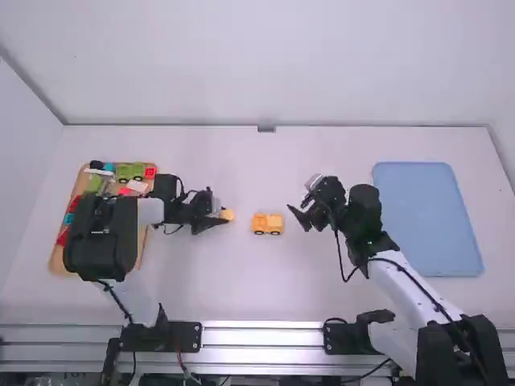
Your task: Assemble lego blocks to make yellow taxi
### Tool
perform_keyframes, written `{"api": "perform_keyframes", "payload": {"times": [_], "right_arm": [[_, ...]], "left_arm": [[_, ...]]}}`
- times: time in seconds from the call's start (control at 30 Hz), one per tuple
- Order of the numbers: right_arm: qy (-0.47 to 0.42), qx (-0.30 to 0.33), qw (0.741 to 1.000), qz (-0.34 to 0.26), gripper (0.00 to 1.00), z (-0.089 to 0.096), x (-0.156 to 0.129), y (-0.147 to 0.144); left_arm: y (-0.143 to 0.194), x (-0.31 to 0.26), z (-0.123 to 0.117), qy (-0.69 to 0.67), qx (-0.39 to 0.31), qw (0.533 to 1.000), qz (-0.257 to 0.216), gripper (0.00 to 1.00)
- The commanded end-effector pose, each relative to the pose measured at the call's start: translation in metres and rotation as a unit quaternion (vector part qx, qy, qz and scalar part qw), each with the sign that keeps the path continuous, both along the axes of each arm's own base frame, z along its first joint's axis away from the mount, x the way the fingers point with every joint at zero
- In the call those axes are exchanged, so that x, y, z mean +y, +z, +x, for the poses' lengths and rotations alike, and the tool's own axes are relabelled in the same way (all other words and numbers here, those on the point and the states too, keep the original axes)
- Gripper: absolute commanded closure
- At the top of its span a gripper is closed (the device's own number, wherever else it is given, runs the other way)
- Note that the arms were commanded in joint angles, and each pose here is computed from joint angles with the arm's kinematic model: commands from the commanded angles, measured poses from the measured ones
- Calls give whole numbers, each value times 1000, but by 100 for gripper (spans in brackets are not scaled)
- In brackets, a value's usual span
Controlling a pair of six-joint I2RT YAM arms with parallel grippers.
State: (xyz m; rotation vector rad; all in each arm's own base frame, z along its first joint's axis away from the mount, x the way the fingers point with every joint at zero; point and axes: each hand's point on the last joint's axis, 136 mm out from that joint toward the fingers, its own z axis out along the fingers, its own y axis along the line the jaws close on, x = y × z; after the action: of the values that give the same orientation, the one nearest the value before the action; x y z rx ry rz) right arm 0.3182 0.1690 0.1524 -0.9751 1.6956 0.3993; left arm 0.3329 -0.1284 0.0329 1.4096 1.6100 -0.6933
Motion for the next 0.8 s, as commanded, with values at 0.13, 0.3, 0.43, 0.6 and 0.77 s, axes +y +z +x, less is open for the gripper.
{"api": "perform_keyframes", "payload": {"times": [0.13,0.3,0.43,0.6,0.77], "right_arm": [[185,25,982,0,2,-32,35,-55],[243,56,968,37,2,-27,43,-84],[289,56,954,52,2,-24,50,-105],[308,63,948,49,2,-14,61,-125],[300,72,951,25,2,-4,69,-143]], "left_arm": [[11,-52,-20,-73,-8,997,-23,86],[7,-72,-11,-52,3,999,1,96],[13,-79,-13,-61,3,998,-16,94],[9,-80,-10,-62,12,998,-20,94],[3,-84,-6,-70,25,997,-31,94]]}}
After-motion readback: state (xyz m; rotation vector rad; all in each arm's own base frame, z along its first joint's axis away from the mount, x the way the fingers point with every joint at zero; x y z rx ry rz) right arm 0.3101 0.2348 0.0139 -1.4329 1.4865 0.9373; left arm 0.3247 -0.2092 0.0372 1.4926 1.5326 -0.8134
